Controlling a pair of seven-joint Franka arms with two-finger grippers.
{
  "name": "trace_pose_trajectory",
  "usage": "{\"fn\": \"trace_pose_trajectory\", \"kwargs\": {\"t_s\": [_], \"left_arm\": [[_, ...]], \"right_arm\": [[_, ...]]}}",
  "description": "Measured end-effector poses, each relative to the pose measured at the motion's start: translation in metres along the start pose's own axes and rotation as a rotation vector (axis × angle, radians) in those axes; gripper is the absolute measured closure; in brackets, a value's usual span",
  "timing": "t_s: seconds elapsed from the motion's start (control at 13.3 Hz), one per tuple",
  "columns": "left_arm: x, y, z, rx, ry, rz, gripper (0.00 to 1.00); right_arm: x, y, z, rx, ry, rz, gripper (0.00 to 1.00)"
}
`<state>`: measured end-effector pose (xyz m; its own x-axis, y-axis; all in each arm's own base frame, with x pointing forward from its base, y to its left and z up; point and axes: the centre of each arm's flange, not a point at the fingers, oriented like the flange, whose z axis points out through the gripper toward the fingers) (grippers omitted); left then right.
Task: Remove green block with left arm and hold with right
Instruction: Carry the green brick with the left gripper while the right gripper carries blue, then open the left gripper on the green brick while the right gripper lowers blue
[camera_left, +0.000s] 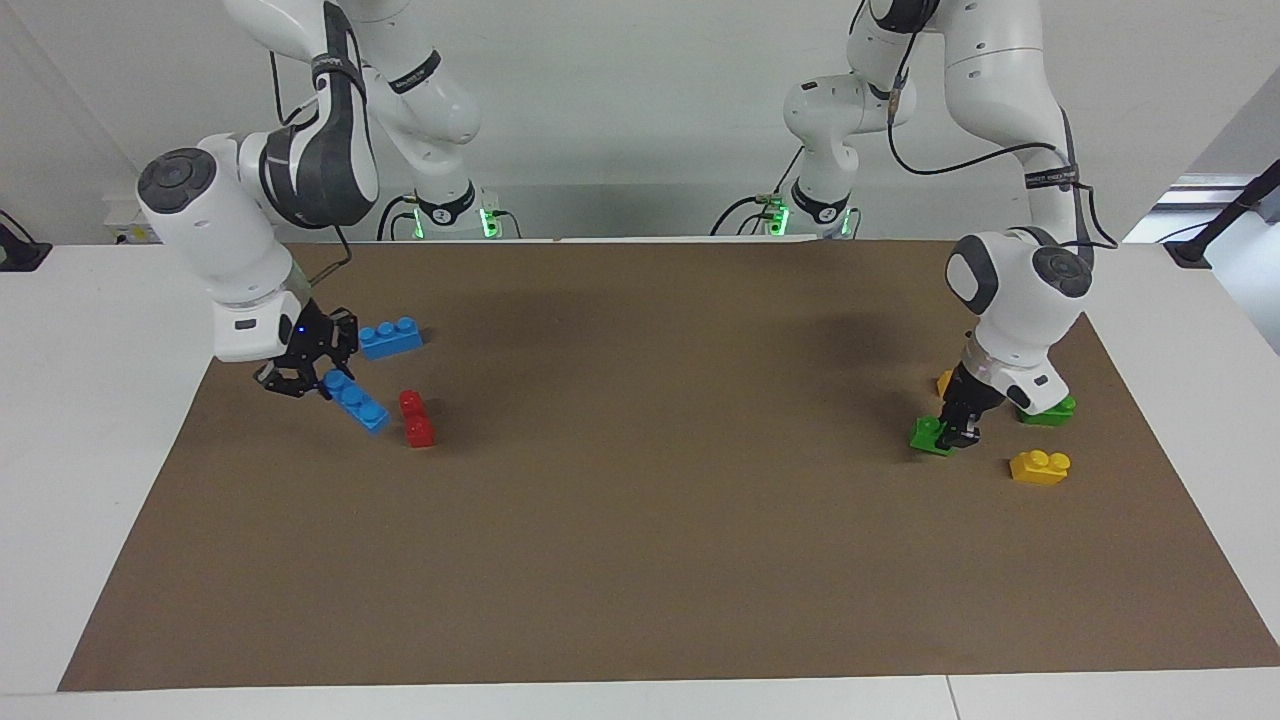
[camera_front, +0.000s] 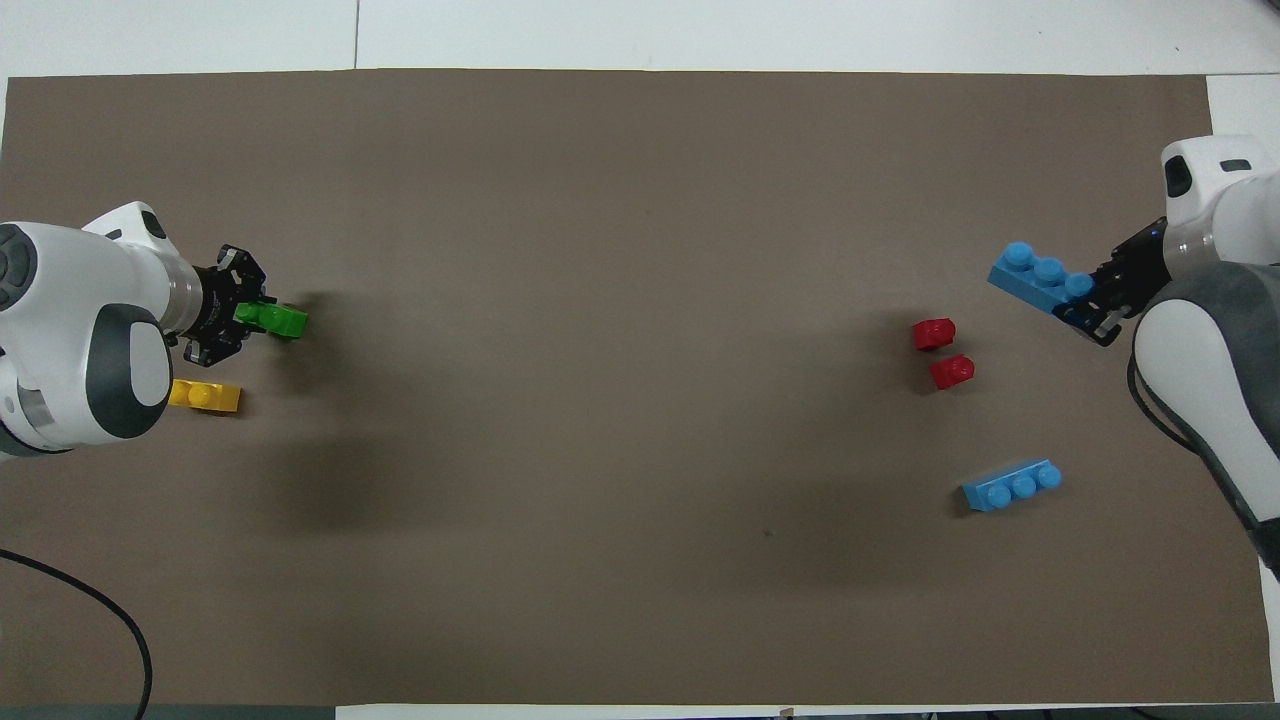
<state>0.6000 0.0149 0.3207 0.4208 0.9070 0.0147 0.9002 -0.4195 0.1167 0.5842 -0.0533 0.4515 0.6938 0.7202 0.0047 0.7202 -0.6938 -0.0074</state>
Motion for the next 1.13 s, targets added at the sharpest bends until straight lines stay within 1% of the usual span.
{"fn": "trace_pose_trajectory", "kwargs": {"t_s": [0.15,0.38,0.45,0.68,0.83,0.9,0.98,1.05,1.13], "left_arm": [[0.0,0.001,0.0,-0.001,0.0,0.031,0.65],[0.0,0.001,0.0,-0.001,0.0,0.054,0.65],[0.0,0.001,0.001,-0.001,0.0,0.056,0.65],[0.0,0.001,0.001,0.0,-0.001,0.057,0.65],[0.001,0.0,0.001,0.001,-0.001,0.057,0.64],[0.001,0.0,0.003,0.004,-0.003,0.057,0.6],[0.001,0.0,0.004,0.006,-0.004,0.057,0.6],[0.001,0.0,0.004,0.008,-0.005,0.059,0.54],[0.001,0.0,0.003,0.009,-0.006,0.06,0.42]], "right_arm": [[-0.016,0.006,0.011,0.003,-0.021,0.147,0.66],[-0.026,0.004,0.033,0.006,-0.029,0.376,0.66],[-0.029,0.002,0.045,0.007,-0.03,0.431,0.66],[-0.037,-0.006,0.075,0.021,-0.045,0.568,0.66],[-0.041,-0.013,0.09,0.033,-0.061,0.602,0.66],[-0.042,-0.015,0.096,0.034,-0.063,0.612,0.66],[-0.044,-0.017,0.101,0.033,-0.06,0.62,0.66],[-0.045,-0.02,0.107,0.035,-0.063,0.623,0.66],[-0.047,-0.024,0.114,0.039,-0.068,0.624,0.66]]}}
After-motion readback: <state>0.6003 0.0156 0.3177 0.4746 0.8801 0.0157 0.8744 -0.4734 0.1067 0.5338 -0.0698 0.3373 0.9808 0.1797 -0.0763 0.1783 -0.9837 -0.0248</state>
